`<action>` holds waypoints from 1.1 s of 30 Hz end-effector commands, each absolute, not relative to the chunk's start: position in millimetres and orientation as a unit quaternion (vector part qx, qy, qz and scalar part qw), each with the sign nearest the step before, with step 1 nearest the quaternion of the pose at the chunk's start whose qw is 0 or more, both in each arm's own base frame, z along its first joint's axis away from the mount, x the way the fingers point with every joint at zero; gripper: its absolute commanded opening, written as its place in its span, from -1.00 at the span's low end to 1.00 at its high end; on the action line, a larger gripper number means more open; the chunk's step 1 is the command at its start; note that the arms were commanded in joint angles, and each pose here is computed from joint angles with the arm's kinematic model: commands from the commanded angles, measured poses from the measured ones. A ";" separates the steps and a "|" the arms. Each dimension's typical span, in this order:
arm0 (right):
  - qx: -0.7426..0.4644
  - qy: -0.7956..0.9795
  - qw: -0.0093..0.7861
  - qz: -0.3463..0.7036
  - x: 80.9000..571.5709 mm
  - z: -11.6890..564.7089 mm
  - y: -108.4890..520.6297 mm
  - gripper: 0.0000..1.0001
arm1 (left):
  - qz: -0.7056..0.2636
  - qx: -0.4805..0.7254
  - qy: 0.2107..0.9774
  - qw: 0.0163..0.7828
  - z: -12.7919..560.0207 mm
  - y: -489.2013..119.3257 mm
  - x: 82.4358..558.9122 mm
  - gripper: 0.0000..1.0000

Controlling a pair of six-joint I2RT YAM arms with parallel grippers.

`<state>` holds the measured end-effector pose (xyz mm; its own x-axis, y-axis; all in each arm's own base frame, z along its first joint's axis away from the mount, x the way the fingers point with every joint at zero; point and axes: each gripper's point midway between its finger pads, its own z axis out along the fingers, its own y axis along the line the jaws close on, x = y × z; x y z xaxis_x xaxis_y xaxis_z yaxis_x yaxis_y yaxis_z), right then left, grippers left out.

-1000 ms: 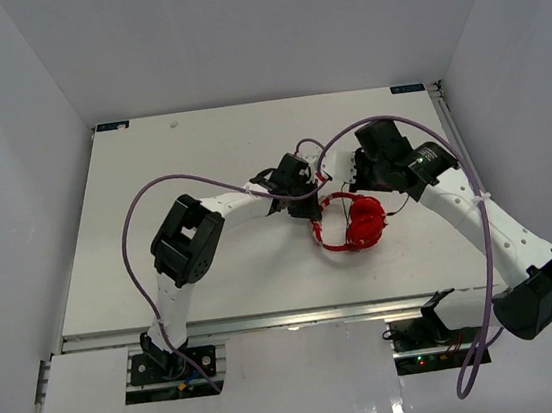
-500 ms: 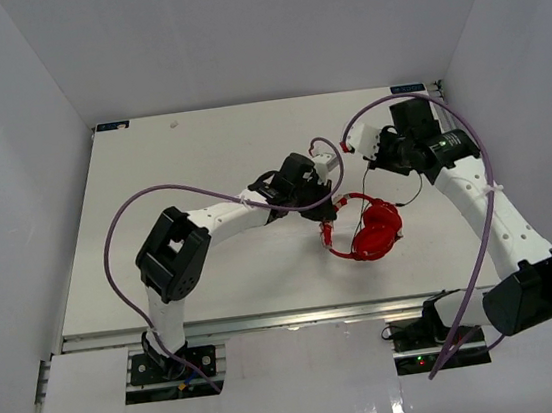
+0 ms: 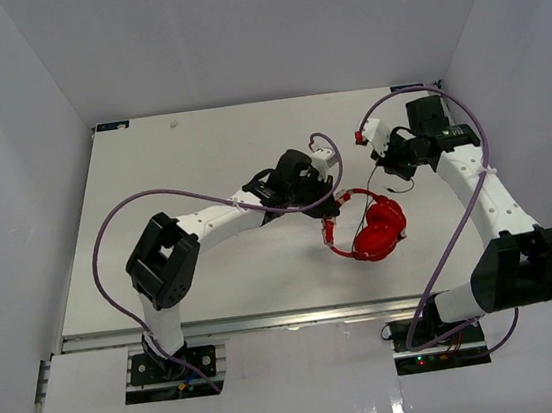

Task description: Wrap the headphones

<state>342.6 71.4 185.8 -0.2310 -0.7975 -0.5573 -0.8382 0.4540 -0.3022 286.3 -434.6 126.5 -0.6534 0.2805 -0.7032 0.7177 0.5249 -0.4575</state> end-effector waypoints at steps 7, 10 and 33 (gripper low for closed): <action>-0.486 0.756 0.356 0.255 314.8 173.6 126.1 -0.80 | -0.410 0.259 0.760 0.433 273.5 -418.7 294.4 -1.00; -0.474 0.742 0.360 0.308 312.5 178.6 138.4 -0.78 | -0.388 0.240 0.764 0.457 286.6 -408.9 302.9 -1.00; -0.386 0.636 0.353 0.568 295.4 211.0 176.1 -0.72 | -0.358 0.131 0.747 0.544 360.6 -378.3 329.3 -1.00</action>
<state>299.3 171.2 192.4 -0.4485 -0.1516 -0.8808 -0.8928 0.1232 0.4334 334.8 -382.7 267.2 -0.4795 0.0311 -0.8770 0.5731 0.7679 -0.2861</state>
